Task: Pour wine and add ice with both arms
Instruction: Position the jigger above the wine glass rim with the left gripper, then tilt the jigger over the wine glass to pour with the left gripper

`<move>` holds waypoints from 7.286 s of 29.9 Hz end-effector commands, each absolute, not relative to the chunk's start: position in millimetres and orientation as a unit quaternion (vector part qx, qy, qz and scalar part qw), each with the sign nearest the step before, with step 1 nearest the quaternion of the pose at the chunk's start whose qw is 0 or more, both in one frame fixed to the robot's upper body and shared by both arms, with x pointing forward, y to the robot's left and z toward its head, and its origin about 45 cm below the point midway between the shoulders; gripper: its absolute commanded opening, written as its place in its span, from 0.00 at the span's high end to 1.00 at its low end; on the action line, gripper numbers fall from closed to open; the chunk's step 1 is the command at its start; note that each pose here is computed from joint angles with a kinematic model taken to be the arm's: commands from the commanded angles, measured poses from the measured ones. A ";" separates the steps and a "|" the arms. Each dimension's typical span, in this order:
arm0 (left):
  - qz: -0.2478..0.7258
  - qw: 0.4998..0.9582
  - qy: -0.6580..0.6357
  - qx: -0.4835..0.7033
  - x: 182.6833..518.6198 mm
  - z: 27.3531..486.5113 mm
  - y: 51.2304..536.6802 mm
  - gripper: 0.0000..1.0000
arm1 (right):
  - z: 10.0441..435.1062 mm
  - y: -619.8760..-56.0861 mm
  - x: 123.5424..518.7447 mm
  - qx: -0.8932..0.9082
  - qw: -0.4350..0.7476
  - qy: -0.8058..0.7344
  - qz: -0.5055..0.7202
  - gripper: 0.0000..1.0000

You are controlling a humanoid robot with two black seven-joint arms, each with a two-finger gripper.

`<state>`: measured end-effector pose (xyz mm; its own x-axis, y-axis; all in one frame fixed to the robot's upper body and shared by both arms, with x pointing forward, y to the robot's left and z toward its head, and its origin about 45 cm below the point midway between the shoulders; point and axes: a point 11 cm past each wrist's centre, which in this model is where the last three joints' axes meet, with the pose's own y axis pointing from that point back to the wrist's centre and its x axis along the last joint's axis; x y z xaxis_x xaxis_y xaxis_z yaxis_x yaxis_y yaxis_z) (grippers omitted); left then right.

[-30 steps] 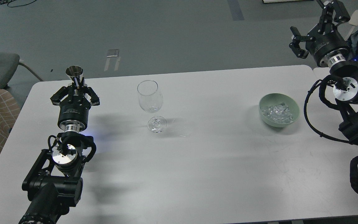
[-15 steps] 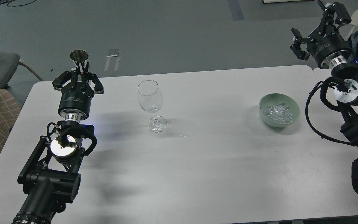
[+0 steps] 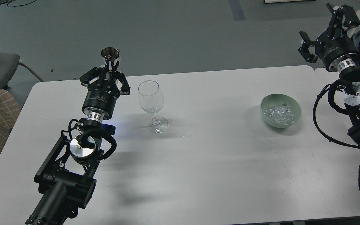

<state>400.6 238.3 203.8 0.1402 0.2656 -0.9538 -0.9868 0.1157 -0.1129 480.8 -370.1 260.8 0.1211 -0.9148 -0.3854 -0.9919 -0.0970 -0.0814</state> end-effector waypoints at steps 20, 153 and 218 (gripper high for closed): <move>0.507 0.673 0.380 -0.383 394.9 202.7 233.4 1.00 | 262.4 -369.6 478.3 -0.735 0.162 0.648 0.115 0.00; 0.533 0.809 0.146 -0.199 394.3 201.2 244.1 1.00 | 262.9 -366.0 479.3 -0.737 0.165 0.645 0.116 0.00; 0.502 0.858 -0.013 -0.109 396.8 217.2 239.6 1.00 | 263.8 -366.0 479.2 -0.736 0.171 0.644 0.116 0.00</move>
<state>396.0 238.8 216.3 0.4968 0.8632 -0.0903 -0.8581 0.4730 -0.1996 479.2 -366.2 263.6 0.1416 -0.9096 -0.3907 -0.9887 -0.1107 -0.1008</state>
